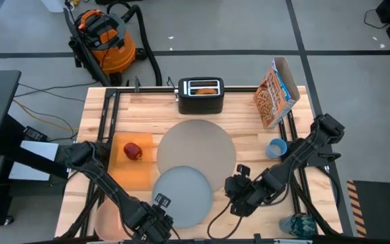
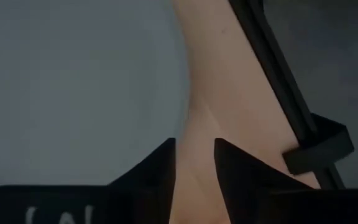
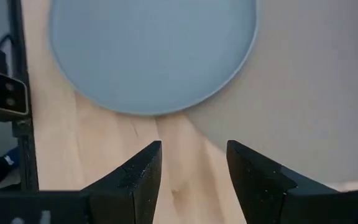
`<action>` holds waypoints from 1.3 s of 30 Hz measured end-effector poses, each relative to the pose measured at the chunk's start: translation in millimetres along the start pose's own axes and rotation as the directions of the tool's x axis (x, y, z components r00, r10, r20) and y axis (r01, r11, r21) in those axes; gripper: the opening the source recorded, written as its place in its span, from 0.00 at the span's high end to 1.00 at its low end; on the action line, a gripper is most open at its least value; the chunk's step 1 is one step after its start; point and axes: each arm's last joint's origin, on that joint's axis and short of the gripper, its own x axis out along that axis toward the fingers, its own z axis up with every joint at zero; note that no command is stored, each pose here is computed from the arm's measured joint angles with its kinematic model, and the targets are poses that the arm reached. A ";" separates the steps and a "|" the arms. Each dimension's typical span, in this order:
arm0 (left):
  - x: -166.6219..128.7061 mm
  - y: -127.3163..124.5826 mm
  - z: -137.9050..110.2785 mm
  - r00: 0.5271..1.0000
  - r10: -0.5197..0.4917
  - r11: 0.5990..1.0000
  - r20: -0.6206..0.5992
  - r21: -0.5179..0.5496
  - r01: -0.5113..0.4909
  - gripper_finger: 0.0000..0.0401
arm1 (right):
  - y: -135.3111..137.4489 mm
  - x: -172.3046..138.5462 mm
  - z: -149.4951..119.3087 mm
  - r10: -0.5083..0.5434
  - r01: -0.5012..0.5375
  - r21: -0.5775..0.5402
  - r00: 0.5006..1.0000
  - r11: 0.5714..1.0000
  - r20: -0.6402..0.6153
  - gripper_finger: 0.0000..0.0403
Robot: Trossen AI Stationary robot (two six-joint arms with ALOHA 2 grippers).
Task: Arrange a breakfast setting
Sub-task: Remove the toasted bagel from the toaster and put it into the light blue plate
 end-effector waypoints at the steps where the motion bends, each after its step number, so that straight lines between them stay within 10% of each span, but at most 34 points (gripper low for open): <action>1: -5.3 1.9 -1.3 1.000 0.001 1.000 -0.002 -0.006 -0.001 0.69 | -5.3 -4.3 5.1 0.005 -0.005 -0.008 1.000 1.000 0.011 0.53; 16: -105.0 98.5 -14.1 0.954 0.141 0.921 0.266 -0.389 -0.028 0.69 | -115.0 -73.4 88.5 -0.066 0.121 -0.114 0.915 0.986 0.398 0.53; 29: -217.3 188.1 -68.7 0.646 0.490 0.771 0.585 -0.637 -0.008 0.69 | -198.5 -148.0 172.5 -0.091 0.250 -0.187 0.794 0.950 0.602 0.33; 39: -271.9 201.8 -139.8 0.519 0.633 0.722 0.574 -0.680 -0.128 0.69 | -277.6 -78.0 219.9 -0.100 0.195 -0.170 0.886 0.966 0.452 0.36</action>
